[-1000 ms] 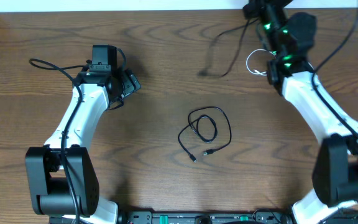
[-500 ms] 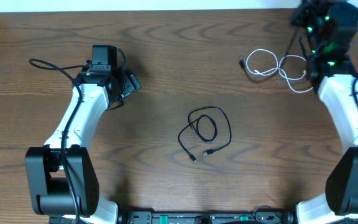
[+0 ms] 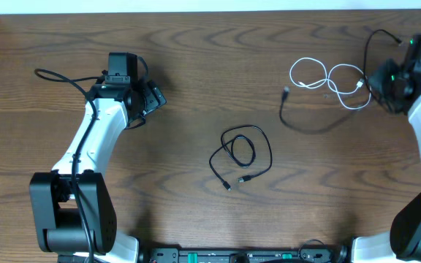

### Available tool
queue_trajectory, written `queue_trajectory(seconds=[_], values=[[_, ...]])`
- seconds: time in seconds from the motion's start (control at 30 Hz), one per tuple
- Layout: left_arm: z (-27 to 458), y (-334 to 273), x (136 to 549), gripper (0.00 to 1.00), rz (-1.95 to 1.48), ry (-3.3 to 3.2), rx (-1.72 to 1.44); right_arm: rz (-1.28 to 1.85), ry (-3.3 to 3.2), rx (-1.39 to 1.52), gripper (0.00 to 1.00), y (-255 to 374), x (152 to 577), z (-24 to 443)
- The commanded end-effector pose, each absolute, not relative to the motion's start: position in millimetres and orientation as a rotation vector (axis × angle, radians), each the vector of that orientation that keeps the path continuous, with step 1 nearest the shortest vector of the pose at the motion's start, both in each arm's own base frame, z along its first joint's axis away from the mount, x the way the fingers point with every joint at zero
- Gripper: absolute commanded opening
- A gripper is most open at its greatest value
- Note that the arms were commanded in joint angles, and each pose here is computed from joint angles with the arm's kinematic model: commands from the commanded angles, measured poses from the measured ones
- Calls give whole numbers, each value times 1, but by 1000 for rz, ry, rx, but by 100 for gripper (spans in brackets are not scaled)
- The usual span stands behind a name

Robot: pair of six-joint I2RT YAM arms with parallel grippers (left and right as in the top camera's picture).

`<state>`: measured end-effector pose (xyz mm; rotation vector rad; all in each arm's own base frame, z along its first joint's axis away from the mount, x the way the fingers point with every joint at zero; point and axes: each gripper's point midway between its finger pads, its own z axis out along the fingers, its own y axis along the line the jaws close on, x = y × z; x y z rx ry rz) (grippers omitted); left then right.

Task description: Untangle cables

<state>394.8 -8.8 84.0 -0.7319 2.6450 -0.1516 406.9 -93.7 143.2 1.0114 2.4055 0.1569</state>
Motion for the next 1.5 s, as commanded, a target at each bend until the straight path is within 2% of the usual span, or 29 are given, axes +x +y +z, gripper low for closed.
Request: queue_trajectory(seconds=[0.0,0.07,0.13,0.17,0.23,0.27,0.3,0.4,0.43,0.5,0.53,0.57,0.6,0.63,0.67,0.7,0.8,0.93,1.03,1.27,1.47], values=[[81,-7,395,91,-142,2647,-747,3,2466,1137,1,-115,371,134],[81,-7,395,91,-142,2647,-747,-99,2520,1193,4,-124,348,128],[81,-7,395,91,-142,2647,-747,-164,2561,1234,16,-129,331,124],[81,-7,395,91,-142,2647,-747,-173,2580,1249,28,-130,325,122],[81,-7,395,91,-142,2647,-747,-187,2615,1264,75,-129,315,120],[81,-7,395,91,-142,2647,-747,-190,2633,1247,93,-128,314,120],[81,-6,395,91,-141,2646,-747,-194,2651,1225,99,-127,312,119],[81,-7,395,91,-141,2647,-746,-154,2708,1153,99,-120,311,118],[81,-7,395,88,-146,2649,-744,-100,2736,1111,98,-113,312,117],[81,-10,395,59,-166,2652,-741,41,2783,1017,88,-96,318,116],[81,-13,395,36,-193,2657,-736,131,2811,936,80,-84,321,117],[82,-16,396,30,-209,2659,-731,173,2826,880,73,-77,323,117],[82,-21,396,19,-243,2666,-704,214,2845,796,54,-69,325,118],[83,-26,397,9,-269,2672,-680,216,2860,740,24,-65,326,118],[83,-30,397,8,-286,2678,-662,208,2870,721,9,-64,325,118],[83,-34,396,8,-293,2682,-649,192,2884,711,1,-61,323,117],[83,-48,395,8,-308,2696,-603,189,2925,647,2,-45,321,116],[86,-88,389,8,-449,2735,-496,225,2947,522,23,-16,325,116],[86,-115,380,9,-493,2767,-400,232,2956,420,33,6,329,116],[88,-180,345,12,-678,2863,-140,249,2959,222,37,47,339,110],[84,-219,324,16,-588,2859,153,244,2989,185,38,49,340,99]])
